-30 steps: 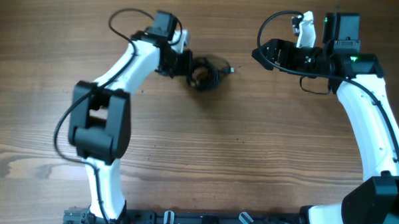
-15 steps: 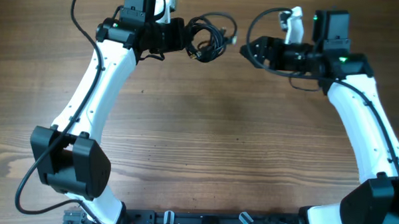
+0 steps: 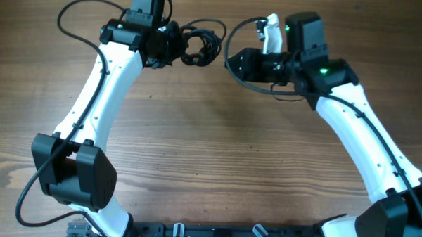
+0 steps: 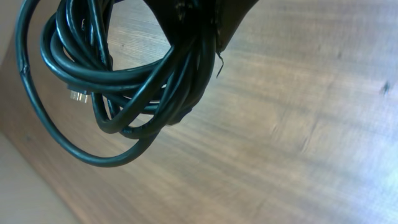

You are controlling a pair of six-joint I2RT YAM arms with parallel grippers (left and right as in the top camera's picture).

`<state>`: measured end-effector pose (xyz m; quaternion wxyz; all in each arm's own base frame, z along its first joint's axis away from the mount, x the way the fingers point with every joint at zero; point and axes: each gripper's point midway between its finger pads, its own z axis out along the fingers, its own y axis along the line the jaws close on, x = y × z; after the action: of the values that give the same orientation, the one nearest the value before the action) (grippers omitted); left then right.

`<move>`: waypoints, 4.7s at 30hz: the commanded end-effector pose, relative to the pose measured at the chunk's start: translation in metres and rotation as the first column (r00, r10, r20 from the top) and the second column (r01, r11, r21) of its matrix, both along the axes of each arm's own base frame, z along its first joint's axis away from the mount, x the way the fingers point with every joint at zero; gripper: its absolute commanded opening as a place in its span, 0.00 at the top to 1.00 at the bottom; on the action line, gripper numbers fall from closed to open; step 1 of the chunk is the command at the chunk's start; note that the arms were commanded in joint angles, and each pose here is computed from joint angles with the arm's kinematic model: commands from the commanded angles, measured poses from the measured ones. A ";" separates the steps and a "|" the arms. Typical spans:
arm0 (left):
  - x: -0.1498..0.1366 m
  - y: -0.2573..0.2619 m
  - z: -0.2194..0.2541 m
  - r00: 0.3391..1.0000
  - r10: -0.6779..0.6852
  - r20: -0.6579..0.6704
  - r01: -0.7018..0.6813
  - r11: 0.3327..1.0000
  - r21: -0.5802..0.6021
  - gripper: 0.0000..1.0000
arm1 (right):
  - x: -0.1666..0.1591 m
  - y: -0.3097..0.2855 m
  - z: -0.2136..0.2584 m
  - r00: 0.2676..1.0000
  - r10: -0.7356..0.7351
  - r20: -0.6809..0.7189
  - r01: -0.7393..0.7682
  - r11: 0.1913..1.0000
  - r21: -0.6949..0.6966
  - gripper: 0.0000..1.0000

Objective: Untangle cables

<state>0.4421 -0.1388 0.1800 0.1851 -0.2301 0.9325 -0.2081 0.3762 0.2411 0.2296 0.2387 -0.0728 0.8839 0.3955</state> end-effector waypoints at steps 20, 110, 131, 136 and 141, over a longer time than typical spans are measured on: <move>-0.028 -0.032 0.000 0.959 0.161 -0.235 -0.210 0.956 -0.203 0.96 | 0.002 0.041 0.024 0.999 -0.031 0.031 0.029 0.996 0.081 0.96; -0.057 -0.095 0.023 0.962 -0.186 -0.200 0.092 0.909 -0.406 0.96 | 0.038 0.024 -0.030 0.990 -0.127 0.068 0.133 0.987 -0.093 0.96; -0.040 -0.057 0.031 0.872 0.096 -0.481 -0.361 0.788 -0.498 0.96 | 0.043 -0.041 0.034 0.982 -0.186 0.020 0.182 0.975 0.126 0.78; -0.045 -0.065 0.038 0.863 0.047 -0.503 -0.355 0.765 -0.538 0.95 | 0.042 -0.040 0.033 0.983 -0.184 0.016 0.181 0.976 0.124 0.74; -0.052 -0.073 0.047 0.805 0.025 -0.592 -0.435 0.703 -0.562 0.96 | 0.035 -0.032 0.025 0.988 -0.155 0.015 0.153 0.984 0.088 0.64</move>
<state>0.3987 -0.1984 0.2059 -0.1052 -0.4406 0.7969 -0.3998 0.4155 0.1996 0.2508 0.2783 0.0246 0.8660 0.4147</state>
